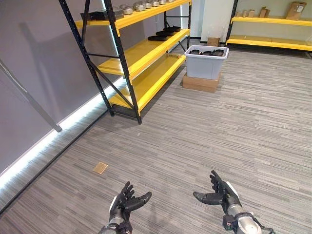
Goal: Move parts from the plastic box to the shelf.
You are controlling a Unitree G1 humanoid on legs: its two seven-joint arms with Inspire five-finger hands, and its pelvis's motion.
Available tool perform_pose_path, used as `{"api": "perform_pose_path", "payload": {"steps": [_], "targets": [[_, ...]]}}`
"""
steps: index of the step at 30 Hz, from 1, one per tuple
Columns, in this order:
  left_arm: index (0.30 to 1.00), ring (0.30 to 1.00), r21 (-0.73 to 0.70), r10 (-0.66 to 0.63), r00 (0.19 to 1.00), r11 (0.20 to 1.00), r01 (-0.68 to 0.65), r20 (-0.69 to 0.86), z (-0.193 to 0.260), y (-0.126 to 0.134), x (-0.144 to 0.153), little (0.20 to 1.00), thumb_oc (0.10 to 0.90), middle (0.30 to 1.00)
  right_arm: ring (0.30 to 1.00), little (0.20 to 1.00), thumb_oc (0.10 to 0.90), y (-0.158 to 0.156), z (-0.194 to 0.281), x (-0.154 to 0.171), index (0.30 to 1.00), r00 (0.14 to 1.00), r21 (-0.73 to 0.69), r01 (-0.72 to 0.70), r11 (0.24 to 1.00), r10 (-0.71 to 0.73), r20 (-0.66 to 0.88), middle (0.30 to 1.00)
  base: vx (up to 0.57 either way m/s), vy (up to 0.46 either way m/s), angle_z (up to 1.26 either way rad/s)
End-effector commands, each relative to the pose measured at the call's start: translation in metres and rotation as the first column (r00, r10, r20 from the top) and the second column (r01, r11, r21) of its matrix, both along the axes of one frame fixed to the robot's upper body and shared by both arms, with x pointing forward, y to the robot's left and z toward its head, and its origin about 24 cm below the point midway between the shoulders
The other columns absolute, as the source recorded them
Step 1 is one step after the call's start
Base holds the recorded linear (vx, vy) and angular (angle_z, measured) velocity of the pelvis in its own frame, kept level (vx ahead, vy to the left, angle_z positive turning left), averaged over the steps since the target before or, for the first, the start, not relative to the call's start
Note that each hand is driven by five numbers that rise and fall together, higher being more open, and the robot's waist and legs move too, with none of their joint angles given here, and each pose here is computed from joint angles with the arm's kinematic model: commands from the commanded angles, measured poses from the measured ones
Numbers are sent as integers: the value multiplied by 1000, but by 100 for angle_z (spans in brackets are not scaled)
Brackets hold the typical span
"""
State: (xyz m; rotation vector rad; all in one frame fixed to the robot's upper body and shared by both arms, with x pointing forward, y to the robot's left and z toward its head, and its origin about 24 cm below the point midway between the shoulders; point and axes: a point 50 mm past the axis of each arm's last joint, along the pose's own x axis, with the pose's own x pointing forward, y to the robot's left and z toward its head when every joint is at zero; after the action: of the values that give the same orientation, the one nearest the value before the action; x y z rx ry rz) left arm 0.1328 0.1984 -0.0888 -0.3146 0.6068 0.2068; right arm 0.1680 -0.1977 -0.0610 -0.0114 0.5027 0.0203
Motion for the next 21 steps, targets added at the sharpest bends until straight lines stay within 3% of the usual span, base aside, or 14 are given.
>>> {"api": "perform_pose_path", "payload": {"steps": [1, 11, 15, 21], "targets": [[1000, 1000, 60, -16, 966, 998, 1, 260, 43, 15, 42, 1000, 900, 1000, 1000, 1000, 900, 14, 35, 40, 1000, 973, 62, -35, 997, 20, 232, 1000, -1, 141, 8], [1000, 1000, 54, -86, 956, 996, 74, 282, 49, 6, 51, 1000, 900, 1000, 1000, 1000, 900, 10, 34, 31, 1000, 975, 93, 3, 996, -23, 222, 1000, 143, 69, 22], [1000, 1000, 84, -53, 948, 996, 28, 313, 55, 16, 59, 1000, 900, 1000, 1000, 1000, 900, 19, 40, 43, 1000, 967, 96, -15, 995, -10, 256, 1000, 433, -271, 26], [1000, 1000, 79, -26, 936, 997, -2, 351, 61, 23, 66, 1000, 900, 1000, 1000, 1000, 900, 3, 42, 46, 1000, 959, 96, 50, 994, -74, 274, 1000, 446, -270, 55]]}}
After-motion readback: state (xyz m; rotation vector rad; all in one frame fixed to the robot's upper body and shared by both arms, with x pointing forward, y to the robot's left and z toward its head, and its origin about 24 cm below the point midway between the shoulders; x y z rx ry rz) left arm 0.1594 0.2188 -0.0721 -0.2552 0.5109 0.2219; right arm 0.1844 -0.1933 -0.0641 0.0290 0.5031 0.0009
